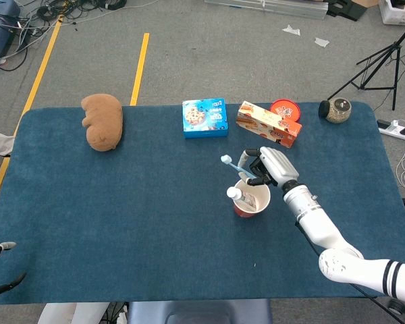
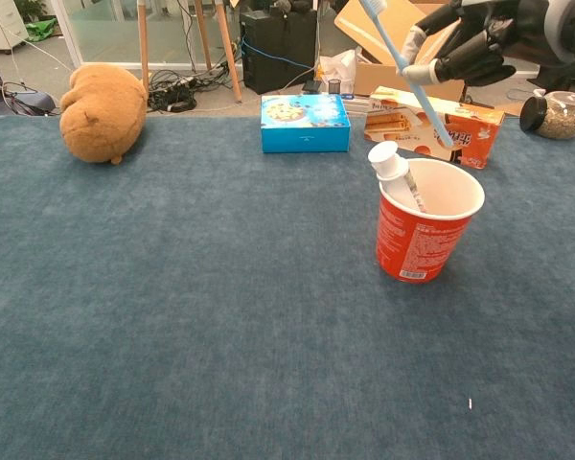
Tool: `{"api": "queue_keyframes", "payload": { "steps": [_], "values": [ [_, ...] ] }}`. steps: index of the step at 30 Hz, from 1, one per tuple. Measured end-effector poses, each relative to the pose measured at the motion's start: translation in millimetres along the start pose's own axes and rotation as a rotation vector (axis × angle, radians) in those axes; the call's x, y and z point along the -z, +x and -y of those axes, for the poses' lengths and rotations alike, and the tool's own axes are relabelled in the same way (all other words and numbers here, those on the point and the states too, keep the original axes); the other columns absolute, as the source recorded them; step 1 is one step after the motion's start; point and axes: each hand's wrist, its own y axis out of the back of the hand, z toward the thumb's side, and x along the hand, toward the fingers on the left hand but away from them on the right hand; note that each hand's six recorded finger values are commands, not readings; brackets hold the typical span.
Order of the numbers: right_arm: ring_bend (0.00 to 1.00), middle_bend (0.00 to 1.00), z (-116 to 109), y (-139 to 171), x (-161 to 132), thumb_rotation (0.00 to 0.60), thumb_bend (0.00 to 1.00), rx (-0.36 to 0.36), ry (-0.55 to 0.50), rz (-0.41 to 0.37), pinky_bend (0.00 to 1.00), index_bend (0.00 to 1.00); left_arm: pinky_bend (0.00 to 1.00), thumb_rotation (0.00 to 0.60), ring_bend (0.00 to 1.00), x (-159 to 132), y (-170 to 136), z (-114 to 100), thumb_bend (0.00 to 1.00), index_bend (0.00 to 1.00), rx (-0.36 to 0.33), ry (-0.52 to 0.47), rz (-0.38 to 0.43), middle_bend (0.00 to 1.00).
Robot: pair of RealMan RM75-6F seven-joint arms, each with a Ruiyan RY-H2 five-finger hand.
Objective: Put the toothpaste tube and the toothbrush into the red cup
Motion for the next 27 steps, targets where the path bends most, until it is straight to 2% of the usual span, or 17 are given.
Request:
{"api": "queue_keyframes", "payload": {
  "steps": [15, 24, 27],
  "values": [
    [1.00, 1.00, 38, -6, 27, 0.600, 0.32, -0.057, -0.070, 0.031, 1.00, 0.68, 0.42, 0.600, 0.33, 5, -3, 3, 0.00, 0.32, 0.008, -0.005, -0.013, 0.37],
    [1.00, 1.00, 40, 0, 39, 0.600, 0.30, -0.062, -0.084, 0.042, 1.00, 0.68, 0.42, 0.600, 0.33, 5, -3, 4, 0.00, 0.32, 0.009, -0.005, -0.011, 0.37],
    [1.00, 1.00, 38, 2, 43, 0.600, 0.26, -0.062, -0.083, 0.046, 1.00, 0.63, 0.42, 0.600, 0.33, 3, -2, 5, 0.00, 0.32, 0.009, -0.006, -0.007, 0.37]
  ]
}}
